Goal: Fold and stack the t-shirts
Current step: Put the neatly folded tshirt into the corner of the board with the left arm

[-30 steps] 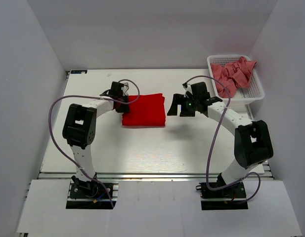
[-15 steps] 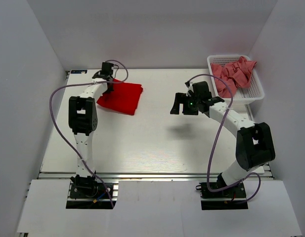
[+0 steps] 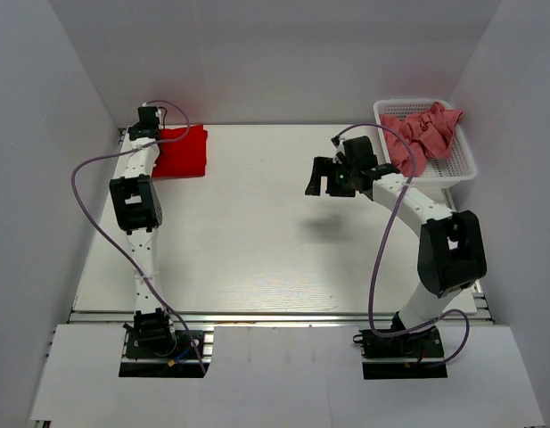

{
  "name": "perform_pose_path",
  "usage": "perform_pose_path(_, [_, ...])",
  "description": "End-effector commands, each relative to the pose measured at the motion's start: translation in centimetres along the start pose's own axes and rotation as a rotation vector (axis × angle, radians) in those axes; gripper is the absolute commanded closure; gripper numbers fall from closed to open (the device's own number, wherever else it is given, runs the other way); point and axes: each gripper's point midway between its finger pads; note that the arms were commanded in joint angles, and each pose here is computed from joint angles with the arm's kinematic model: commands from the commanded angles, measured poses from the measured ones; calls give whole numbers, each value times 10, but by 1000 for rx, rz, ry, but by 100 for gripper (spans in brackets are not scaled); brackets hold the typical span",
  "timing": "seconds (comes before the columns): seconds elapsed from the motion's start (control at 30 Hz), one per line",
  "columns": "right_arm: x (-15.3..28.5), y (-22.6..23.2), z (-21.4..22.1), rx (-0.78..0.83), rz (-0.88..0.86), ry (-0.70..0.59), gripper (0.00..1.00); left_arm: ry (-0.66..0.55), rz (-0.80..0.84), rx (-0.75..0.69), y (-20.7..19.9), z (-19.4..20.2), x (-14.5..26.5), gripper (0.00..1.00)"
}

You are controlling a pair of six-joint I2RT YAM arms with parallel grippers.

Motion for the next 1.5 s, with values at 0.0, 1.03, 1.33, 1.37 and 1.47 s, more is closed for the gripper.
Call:
perform_pose_path(0.0, [0, -2, -19, 13, 9, -33, 10, -176, -8, 57, 24, -67, 24, 100])
perform_pose_path(1.03, [58, -8, 18, -42, 61, -174, 10, -234, 450, 255, -76, -48, 249, 0])
perform_pose_path(1.33, [82, -33, 84, -30, 174, -201, 10, -172, 790, 205, -140, 138, 400, 0])
perform_pose_path(1.37, [86, -33, 81, -29, 177, -237, 10, -188, 762, 205, -133, 138, 404, 0])
perform_pose_path(1.47, [90, -34, 93, -45, 180, -255, 10, -176, 689, 193, -114, 153, 407, 0])
Point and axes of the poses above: each gripper's point midway between its finger pads, its own x axis back along the fingers, its own y axis along the line the jaws close on, z = x × y, and after that the axes turned 10 degrees about x, right-handed
